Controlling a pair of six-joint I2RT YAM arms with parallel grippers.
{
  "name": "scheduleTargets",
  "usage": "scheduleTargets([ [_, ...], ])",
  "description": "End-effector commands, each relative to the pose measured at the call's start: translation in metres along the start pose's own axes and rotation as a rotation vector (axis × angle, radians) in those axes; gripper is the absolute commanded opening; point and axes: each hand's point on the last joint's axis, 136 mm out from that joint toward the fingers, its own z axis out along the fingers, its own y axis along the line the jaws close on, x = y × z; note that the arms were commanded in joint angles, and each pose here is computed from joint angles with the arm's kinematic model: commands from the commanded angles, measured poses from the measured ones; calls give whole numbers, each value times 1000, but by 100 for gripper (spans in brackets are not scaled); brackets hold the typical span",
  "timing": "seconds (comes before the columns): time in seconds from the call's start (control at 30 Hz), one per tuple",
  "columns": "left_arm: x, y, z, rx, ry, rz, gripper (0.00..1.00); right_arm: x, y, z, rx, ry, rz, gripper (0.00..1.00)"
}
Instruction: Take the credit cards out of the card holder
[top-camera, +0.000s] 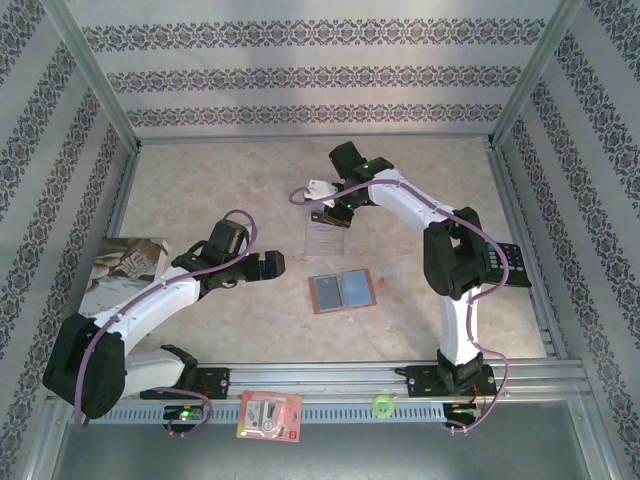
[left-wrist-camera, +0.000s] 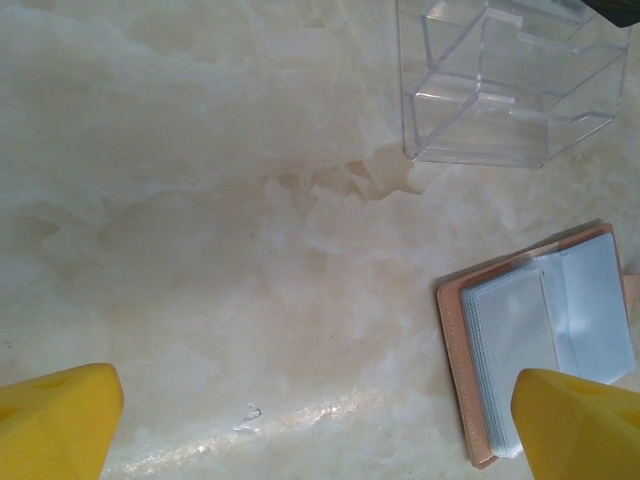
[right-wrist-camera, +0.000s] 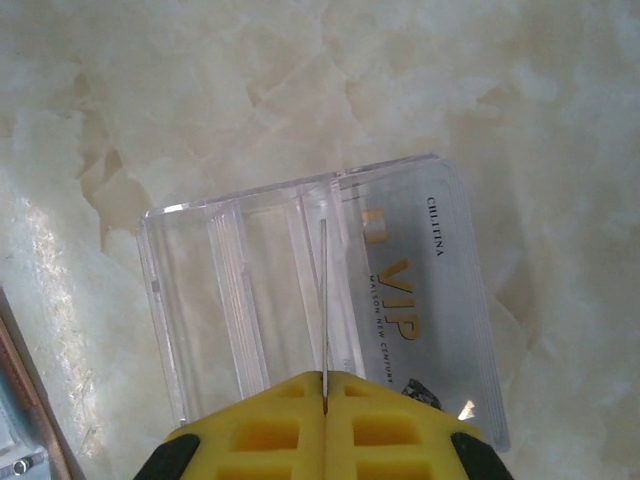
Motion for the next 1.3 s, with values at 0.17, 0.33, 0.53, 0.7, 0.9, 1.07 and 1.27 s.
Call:
scheduleTargets([
  [0.17, -5, 9, 1, -42, 13, -36, 100, 1, 9, 7, -98, -9, -2, 4],
  [0.33, -6, 6, 2, -30, 13, -40, 100, 1, 1, 8, -57, -3, 13, 24],
  [0.53, -8, 3, -4, -6, -22, -36, 100, -26, -18, -21, 79, -146, 58, 38],
  [0.7, -15, -5, -15, 49, -87, -45, 100, -66, -19, -67, 116, -351, 189, 39],
  [0.9, -16, -20, -18, 164, -133, -59, 100, -80, -3, -81, 72, -483, 569, 33],
  [1.07, -8, -14, -14, 173, -144, -72, 98, -44, 35, -50, 85, -320, 824, 14],
  [1.27, -4, -13, -9, 180, -137, -57, 99, 7, 72, -1, 162, -22, 866, 5],
])
